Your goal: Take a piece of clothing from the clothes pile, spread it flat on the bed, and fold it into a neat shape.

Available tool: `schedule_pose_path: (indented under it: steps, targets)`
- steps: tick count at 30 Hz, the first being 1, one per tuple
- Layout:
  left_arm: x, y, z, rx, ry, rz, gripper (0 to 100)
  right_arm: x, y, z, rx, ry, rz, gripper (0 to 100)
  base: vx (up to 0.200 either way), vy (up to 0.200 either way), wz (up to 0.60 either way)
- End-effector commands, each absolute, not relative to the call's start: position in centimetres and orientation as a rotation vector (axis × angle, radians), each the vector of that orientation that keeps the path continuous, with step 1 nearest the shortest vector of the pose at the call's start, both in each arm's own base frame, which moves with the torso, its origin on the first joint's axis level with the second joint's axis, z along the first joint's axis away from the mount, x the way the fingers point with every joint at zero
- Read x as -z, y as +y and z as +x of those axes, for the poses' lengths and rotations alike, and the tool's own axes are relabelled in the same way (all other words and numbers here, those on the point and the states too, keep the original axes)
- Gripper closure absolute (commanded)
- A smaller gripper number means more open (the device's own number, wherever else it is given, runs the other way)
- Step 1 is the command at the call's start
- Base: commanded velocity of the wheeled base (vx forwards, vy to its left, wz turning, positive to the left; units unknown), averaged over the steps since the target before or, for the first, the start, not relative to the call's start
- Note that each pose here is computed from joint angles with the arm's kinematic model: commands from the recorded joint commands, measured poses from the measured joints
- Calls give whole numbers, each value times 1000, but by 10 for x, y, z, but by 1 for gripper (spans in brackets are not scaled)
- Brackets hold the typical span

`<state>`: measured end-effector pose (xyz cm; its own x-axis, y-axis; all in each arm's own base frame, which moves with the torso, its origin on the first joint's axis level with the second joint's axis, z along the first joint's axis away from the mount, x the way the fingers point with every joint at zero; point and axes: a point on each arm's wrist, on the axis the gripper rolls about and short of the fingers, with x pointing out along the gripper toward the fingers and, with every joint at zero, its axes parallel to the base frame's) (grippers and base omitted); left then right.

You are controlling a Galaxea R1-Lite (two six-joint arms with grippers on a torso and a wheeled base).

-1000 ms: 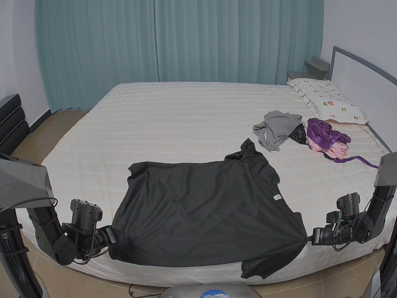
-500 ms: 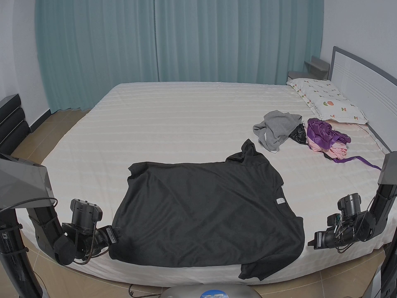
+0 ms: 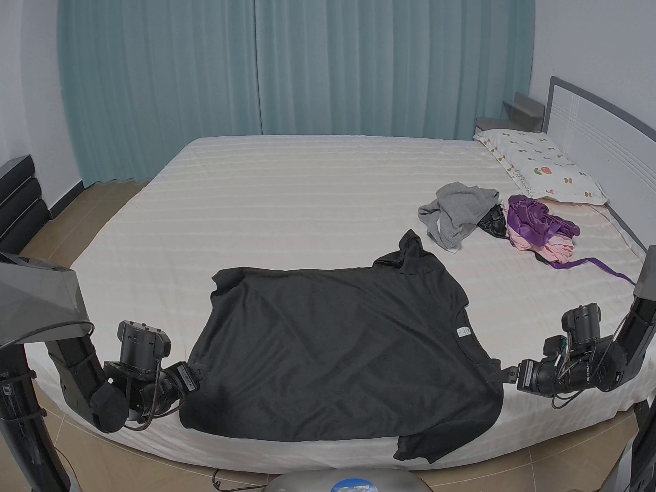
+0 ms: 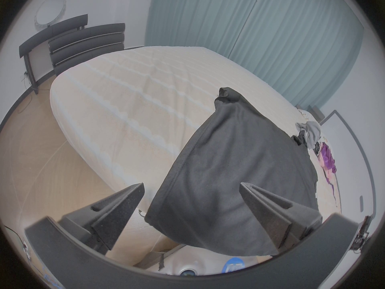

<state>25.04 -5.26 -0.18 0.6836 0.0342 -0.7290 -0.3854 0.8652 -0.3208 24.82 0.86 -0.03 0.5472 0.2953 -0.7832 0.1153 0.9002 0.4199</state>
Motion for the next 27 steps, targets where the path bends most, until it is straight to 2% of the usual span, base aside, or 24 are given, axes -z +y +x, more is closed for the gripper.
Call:
schedule_pose_path:
  steps: [1, 11, 27]
  targets:
    - [-1, -52, 257, -252, 761, -522, 0, -18, 16, 253, -158, 927, 485, 0, 0, 0, 0]
    - [-1, -45, 259, -241, 775, -569, 0, -16, 16, 253, -177, 938, 498, 0, 0, 180, 0]
    - [-8, -47, 264, -238, 736, -612, 0, -17, 17, 256, -179, 929, 499, 0, 13, 0, 0]
